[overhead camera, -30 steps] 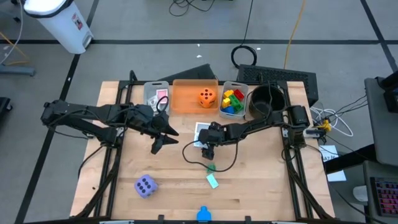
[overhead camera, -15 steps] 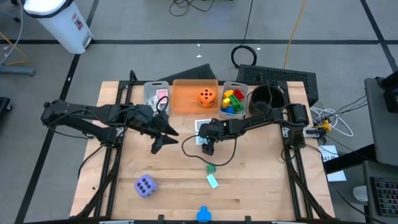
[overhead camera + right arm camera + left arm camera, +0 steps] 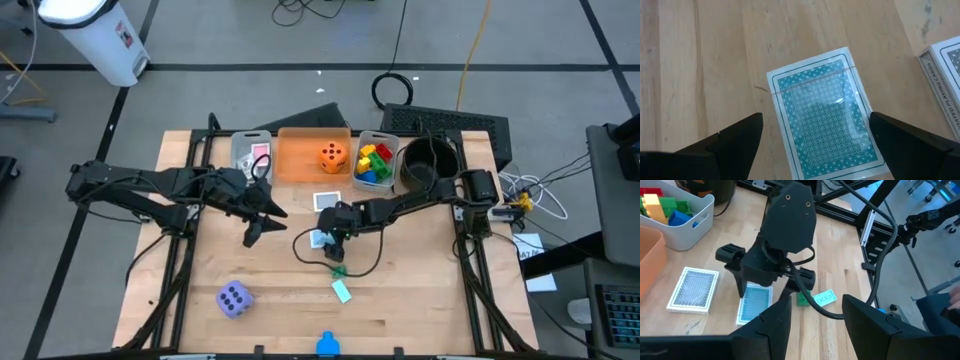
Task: Pick & Place Toys
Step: Put the blue deck of cards into the left gray bin
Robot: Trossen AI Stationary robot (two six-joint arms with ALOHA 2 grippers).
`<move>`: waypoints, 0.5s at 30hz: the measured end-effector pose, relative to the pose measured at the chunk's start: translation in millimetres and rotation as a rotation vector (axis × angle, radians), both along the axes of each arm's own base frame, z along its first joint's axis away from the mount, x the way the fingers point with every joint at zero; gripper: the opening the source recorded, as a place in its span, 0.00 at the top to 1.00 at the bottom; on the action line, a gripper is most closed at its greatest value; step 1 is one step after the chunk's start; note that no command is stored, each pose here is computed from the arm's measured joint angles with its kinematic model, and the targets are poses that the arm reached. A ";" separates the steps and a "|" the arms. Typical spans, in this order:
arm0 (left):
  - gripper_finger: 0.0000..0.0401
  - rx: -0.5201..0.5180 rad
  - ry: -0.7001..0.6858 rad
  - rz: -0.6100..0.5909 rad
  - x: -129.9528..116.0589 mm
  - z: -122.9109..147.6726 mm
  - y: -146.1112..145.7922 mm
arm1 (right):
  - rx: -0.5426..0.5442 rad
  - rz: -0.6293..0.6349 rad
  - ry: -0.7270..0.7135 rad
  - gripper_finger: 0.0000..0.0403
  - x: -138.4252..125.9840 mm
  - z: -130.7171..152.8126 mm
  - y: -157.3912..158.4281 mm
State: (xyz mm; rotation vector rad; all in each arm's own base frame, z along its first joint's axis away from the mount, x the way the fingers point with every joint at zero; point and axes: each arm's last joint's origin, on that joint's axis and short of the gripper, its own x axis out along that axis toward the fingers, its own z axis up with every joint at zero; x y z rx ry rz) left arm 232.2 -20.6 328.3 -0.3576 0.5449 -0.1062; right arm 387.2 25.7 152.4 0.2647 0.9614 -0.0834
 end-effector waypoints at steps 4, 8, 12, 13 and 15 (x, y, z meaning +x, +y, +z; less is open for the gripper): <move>0.55 -0.009 0.002 0.005 0.0 0.0 -0.1 | -0.017 0.015 -0.015 0.11 -1.2 6.5 -5.8; 0.55 -0.015 0.002 0.009 0.1 0.1 0.0 | -0.043 0.023 -0.039 0.11 -2.1 14.1 -11.9; 0.55 -0.015 0.002 0.009 0.0 0.1 0.0 | -0.071 0.057 -0.061 0.11 -1.4 19.0 -13.1; 0.55 -0.015 0.002 0.009 0.1 0.1 0.0 | -0.077 0.070 -0.050 0.11 -2.3 17.5 -12.8; 0.55 -0.016 0.003 0.009 0.0 0.0 0.0 | -0.089 0.094 -0.045 0.11 -2.8 16.1 -9.6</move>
